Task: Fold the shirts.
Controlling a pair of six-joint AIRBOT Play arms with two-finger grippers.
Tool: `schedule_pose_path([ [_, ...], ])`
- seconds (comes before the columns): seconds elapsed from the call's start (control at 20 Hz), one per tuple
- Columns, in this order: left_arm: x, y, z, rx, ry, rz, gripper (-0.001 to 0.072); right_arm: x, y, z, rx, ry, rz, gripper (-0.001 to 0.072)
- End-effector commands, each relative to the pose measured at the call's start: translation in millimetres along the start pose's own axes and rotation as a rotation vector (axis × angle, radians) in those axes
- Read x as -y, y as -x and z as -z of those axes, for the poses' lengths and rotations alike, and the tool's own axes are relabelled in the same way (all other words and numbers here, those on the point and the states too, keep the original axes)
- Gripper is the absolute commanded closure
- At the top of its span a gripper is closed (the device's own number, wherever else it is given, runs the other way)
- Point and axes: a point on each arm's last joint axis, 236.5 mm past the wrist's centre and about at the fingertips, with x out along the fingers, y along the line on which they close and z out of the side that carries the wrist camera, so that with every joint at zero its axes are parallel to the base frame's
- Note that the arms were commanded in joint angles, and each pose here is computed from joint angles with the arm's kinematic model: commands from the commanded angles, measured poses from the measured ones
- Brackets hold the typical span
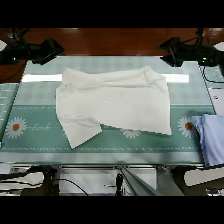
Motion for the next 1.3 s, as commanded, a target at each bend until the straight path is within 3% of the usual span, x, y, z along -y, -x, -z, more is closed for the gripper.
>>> schedule_pose_path([
  [0.0, -74, 24, 45, -0.224, 0.052, -0.169, 0.0007, 19, 59, 19, -0.163, 0.015, 0.020, 0.0080],
  [0.1, -126, 56, 92, -0.406, 0.144, -0.264, 0.0007, 77, 115, 49, -0.273, 0.082, 0.304, 0.0080],
  [0.2, -150, 68, 145, -0.510, 0.303, -0.247, 0.0010, 127, 158, 74, -0.259, 0.049, 0.512, 0.0080],
  [0.4, -144, 55, 246, -0.619, 0.486, -0.065, 0.0010, 156, 153, 147, -0.146, -0.151, 0.369, 0.0080],
  [0.5, -132, 43, 259, -0.580, 0.551, 0.024, 0.0010, 154, 142, 184, -0.140, -0.208, 0.305, 0.0081],
  [0.6, -135, 33, 264, -0.553, 0.580, 0.014, 0.0010, 151, 137, 206, -0.122, -0.221, 0.275, 0.0081],
  [0.8, -117, 14, 252, -0.498, 0.548, 0.073, 0.0010, 151, 140, 225, -0.119, -0.202, 0.299, 0.0082],
  [0.95, -103, -1, 261, -0.536, 0.501, 0.084, 0.0014, 176, 154, 231, -0.120, -0.268, 0.418, 0.0082],
  [1.0, -100, -5, 264, -0.546, 0.490, 0.083, 0.0126, 184, 161, 237, -0.140, -0.280, 0.455, 0.0082],
  [1.05, -98, -7, 264, -0.546, 0.479, 0.081, 0.0538, 191, 168, 247, -0.176, -0.290, 0.493, 0.0082],
  [1.1, -95, -6, 263, -0.543, 0.463, 0.098, 0.0674, 198, 176, 259, -0.228, -0.291, 0.536, 0.0081],
  [1.25, -86, 1, 258, -0.562, 0.436, 0.143, 0.0674, 213, 193, 291, -0.347, -0.318, 0.634, 0.0082],
])
